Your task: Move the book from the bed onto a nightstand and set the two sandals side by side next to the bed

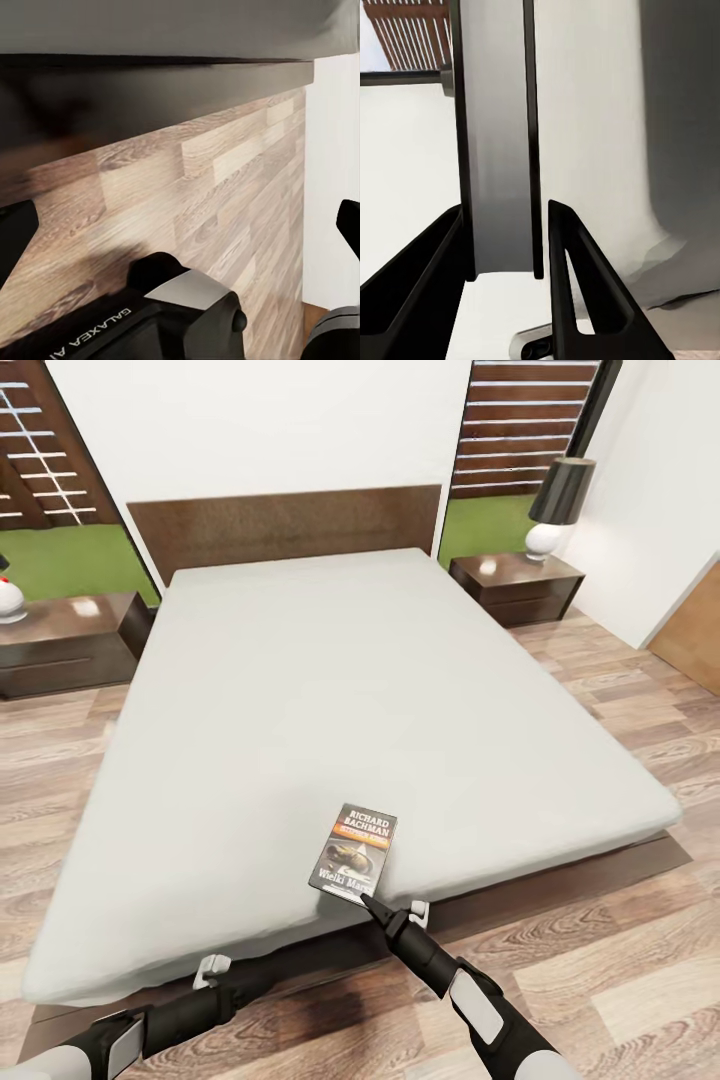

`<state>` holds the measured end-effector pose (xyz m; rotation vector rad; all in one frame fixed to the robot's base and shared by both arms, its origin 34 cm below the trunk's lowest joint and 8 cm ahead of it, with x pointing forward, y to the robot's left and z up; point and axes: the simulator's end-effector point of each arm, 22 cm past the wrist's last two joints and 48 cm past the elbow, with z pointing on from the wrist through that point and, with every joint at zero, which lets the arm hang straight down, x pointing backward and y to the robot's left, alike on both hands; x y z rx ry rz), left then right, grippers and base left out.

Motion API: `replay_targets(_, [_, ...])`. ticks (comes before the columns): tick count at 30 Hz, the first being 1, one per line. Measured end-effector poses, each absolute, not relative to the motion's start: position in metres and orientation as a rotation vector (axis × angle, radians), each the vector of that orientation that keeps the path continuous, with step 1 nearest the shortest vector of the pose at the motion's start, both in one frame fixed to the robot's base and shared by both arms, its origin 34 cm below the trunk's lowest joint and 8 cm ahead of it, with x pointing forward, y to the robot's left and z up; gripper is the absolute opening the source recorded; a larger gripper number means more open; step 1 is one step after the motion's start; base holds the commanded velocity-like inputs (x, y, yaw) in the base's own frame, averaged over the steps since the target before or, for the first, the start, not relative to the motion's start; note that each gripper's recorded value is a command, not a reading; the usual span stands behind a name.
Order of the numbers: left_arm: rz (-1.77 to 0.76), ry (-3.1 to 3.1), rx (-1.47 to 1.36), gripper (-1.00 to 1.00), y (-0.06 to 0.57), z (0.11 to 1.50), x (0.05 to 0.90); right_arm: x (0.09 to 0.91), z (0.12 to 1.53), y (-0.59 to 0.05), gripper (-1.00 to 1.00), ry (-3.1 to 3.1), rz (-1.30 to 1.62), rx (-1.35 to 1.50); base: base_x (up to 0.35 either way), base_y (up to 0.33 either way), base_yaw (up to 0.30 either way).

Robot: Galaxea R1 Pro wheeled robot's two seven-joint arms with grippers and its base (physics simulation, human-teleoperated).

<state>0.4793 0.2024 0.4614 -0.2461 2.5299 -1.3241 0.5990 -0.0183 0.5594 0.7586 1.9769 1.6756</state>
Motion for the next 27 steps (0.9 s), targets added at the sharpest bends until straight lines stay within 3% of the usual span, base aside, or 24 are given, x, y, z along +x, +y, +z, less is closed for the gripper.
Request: replay_targets(27, [-1.324, 2.532, -0.248, 1.0, 0.202, 0.509, 0.482, 0.611, 0.617, -0.017, -1.0, 1.955, 1.68, 0.722, 0.0, 0.0, 0.0])
